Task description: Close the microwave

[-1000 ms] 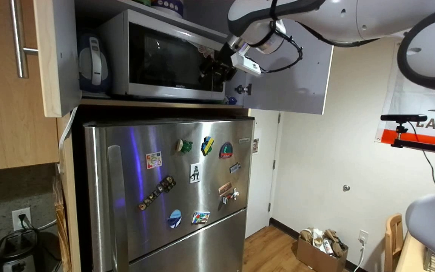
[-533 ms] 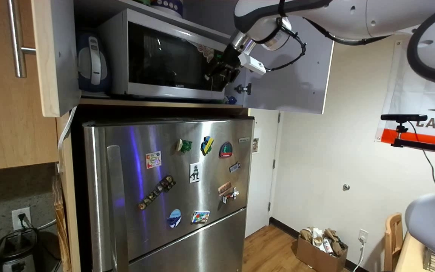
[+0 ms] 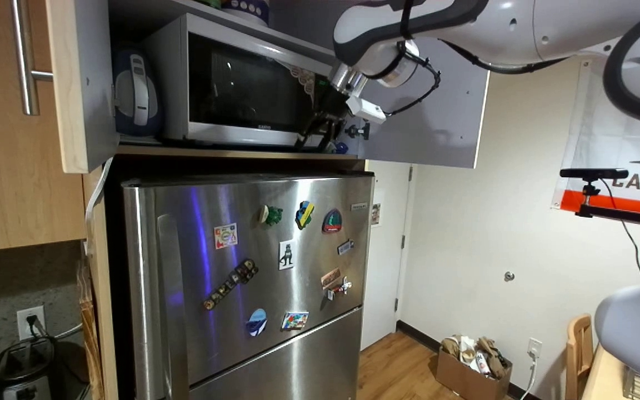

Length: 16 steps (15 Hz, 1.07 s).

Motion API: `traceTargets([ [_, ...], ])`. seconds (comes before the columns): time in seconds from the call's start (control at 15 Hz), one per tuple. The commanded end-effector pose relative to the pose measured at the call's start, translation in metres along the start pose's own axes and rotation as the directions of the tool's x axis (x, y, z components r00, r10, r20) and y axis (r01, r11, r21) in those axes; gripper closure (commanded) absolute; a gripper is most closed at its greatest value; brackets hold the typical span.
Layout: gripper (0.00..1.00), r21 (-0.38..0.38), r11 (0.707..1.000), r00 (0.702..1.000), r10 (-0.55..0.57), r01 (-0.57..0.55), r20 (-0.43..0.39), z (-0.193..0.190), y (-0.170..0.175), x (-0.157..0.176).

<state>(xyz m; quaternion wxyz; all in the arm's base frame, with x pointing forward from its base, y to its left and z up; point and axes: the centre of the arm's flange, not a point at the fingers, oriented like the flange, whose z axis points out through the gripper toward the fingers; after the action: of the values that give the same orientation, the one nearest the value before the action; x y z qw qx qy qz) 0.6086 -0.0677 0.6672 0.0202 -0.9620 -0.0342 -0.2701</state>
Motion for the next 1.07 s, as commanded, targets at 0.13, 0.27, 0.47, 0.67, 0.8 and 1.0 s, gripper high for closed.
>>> traceTargets([
  [0.13,0.00,-0.008,0.989,0.980,-0.143,0.146,0.139,0.038,-0.027,-0.063],
  [0.27,0.00,-0.024,0.981,0.965,-0.185,0.192,0.184,0.051,-0.037,-0.083],
  [0.47,0.00,-0.058,0.968,0.942,-0.222,0.244,0.253,0.074,-0.040,-0.104],
  [0.67,0.00,-0.084,0.964,0.930,-0.216,0.251,0.298,0.093,-0.036,-0.125],
  [0.8,0.00,-0.073,0.961,0.919,-0.231,0.267,0.318,0.097,-0.037,-0.140],
  [1.0,0.00,-0.001,0.944,0.881,-0.307,0.329,0.359,0.106,-0.041,-0.160],
])
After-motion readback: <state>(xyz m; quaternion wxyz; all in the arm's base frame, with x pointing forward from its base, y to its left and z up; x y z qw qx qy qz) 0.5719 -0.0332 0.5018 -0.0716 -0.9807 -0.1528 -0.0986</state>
